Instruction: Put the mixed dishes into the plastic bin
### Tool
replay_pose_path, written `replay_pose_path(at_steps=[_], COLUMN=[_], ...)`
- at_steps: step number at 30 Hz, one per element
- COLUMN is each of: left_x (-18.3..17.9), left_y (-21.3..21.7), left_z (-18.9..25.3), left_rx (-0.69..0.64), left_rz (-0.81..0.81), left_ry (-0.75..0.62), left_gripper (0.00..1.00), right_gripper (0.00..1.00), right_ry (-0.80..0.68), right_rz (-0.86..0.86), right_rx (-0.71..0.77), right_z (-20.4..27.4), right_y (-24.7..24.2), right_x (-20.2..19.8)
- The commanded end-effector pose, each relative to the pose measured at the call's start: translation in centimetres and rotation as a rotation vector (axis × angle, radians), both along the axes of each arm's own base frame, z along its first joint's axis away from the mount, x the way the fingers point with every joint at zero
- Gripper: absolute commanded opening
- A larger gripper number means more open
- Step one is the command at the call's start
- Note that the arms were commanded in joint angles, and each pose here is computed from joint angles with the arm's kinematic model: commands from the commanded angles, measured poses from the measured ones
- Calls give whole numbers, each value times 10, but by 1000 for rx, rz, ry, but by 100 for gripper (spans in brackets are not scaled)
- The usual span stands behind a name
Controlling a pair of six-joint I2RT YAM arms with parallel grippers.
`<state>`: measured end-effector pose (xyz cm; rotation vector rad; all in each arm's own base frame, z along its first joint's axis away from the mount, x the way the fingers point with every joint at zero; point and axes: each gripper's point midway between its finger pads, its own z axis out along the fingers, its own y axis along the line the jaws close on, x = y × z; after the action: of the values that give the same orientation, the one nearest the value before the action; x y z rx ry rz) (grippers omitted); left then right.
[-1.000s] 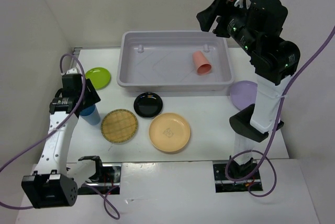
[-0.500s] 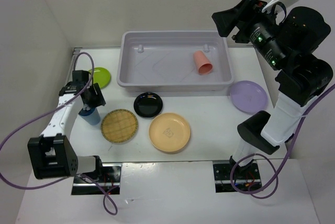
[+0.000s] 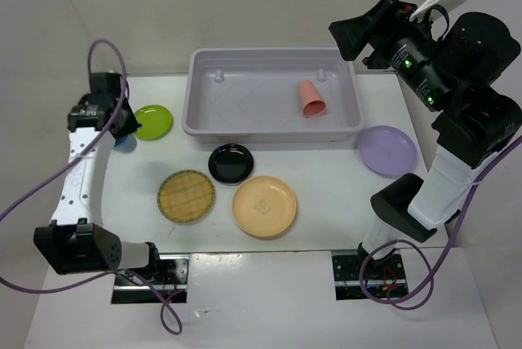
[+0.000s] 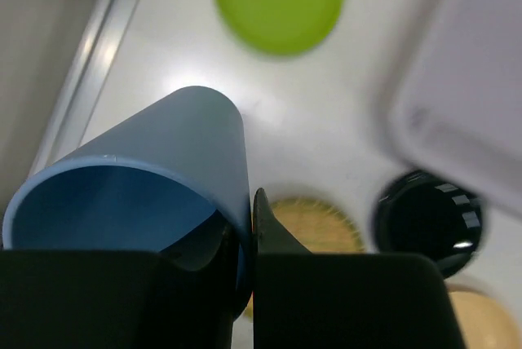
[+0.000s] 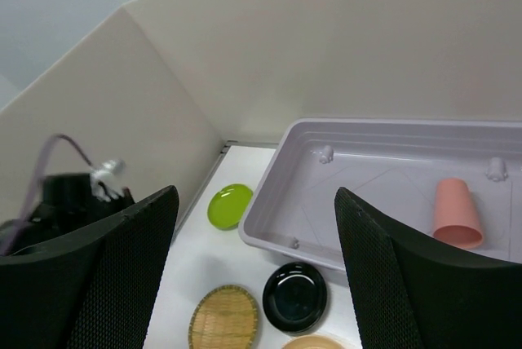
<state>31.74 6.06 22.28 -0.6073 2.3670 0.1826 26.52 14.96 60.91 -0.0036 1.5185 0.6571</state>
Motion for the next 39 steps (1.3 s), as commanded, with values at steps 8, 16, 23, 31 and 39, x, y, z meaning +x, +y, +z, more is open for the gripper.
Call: replay_pose_path(at_steps=[8, 16, 23, 31, 39], left_x=[92, 166, 192, 201, 201], left_y=[-134, -208, -226, -229, -223], left_z=[112, 35, -15, -60, -83], left_rx=[-117, -49, -30, -25, -14], left_rz=[-434, -546, -564, -563, -558], left_ry=[-283, -140, -63, 18, 63], left_gripper=[0, 0, 0, 14, 23], right_gripper=[81, 81, 81, 78, 78], right_ry=[-202, -130, 106, 495, 830], right_rz=[-54, -122, -74, 123, 138], right_rx=[173, 214, 180, 87, 13], right_z=[62, 44, -55, -252, -417], right_y=[-56, -93, -49, 36, 45], right_x=[-77, -117, -67, -17, -36])
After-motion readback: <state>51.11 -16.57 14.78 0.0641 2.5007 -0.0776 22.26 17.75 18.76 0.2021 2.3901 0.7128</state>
